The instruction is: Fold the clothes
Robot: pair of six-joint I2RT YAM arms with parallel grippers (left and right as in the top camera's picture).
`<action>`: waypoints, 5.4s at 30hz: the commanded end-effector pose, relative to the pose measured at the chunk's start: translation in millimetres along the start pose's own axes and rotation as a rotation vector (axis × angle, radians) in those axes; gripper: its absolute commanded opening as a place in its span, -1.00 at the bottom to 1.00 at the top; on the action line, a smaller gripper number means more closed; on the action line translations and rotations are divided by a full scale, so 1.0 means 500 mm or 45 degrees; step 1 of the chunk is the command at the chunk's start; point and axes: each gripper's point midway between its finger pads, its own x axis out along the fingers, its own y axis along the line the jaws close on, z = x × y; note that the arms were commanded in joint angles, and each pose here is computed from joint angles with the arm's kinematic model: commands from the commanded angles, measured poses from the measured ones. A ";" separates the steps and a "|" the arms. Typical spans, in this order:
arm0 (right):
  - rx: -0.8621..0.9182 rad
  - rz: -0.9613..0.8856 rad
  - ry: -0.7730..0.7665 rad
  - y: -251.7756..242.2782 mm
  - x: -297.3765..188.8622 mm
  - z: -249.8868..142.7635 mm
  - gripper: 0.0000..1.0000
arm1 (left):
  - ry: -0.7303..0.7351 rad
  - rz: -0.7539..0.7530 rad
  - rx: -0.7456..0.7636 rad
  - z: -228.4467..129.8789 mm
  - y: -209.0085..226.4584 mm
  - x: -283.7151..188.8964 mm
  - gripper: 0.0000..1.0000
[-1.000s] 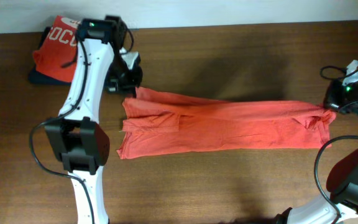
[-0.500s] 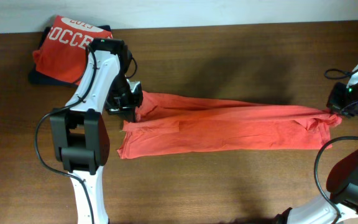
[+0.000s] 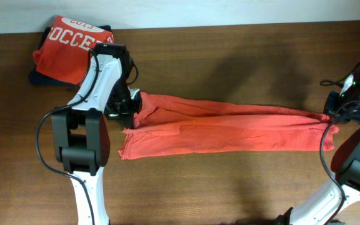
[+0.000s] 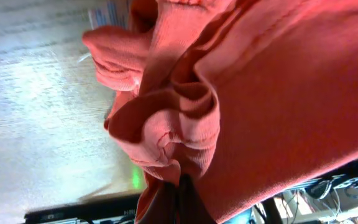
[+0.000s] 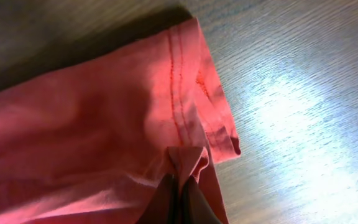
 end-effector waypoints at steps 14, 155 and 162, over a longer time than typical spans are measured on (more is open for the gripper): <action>0.034 -0.059 0.184 -0.028 0.106 -0.021 -0.92 | 0.073 0.043 -0.024 -0.025 0.027 0.053 -0.99; -1.074 0.626 0.279 0.758 0.106 -0.441 -0.92 | -0.328 0.005 0.234 0.155 -0.138 -0.001 -0.64; -1.062 0.526 0.298 0.728 0.120 -0.441 -0.92 | -0.331 0.005 0.235 0.156 -0.138 -0.001 -0.63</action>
